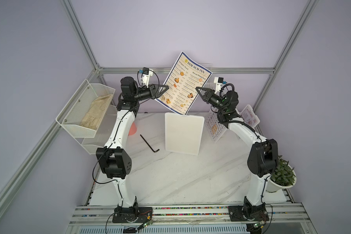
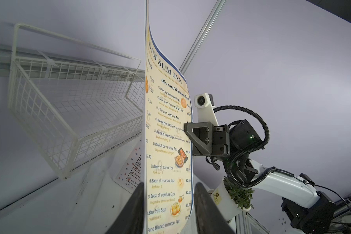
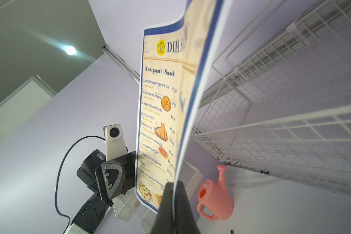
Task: Insert the menus into the narrow rack
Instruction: Insert the menu into the narrow rack.
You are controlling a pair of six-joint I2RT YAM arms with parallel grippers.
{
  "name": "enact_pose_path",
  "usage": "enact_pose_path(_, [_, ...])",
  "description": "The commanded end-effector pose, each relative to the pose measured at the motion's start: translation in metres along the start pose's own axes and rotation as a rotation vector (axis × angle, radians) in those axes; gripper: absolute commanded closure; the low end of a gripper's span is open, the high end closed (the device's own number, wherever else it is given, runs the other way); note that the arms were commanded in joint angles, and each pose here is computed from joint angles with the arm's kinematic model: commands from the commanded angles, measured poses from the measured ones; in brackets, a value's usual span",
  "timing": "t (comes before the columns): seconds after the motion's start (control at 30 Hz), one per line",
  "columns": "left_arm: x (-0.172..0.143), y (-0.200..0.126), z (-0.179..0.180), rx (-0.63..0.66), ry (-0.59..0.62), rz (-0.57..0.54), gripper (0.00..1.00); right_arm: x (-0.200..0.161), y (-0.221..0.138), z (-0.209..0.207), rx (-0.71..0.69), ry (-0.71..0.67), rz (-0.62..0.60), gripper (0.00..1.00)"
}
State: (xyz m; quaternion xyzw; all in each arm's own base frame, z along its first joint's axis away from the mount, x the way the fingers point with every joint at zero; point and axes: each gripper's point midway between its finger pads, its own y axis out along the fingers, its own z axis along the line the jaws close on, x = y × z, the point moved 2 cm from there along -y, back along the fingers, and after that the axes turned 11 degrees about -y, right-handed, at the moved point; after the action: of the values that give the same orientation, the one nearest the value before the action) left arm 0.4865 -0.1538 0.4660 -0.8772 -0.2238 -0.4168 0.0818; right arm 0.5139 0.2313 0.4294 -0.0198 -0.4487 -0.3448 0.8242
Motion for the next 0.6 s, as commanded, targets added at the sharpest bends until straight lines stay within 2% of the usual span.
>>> enact_pose_path(0.0, [0.0064, -0.0075, -0.0253, -0.036, 0.055, -0.018, 0.60, 0.0222, -0.0067, 0.0338, 0.053, -0.037, -0.050, 1.00])
enact_pose_path(0.57, [0.0040, -0.0030, -0.0231, -0.042, 0.045, -0.012, 0.59, 0.0302, -0.0132, 0.0353, 0.018, -0.015, -0.094, 1.00])
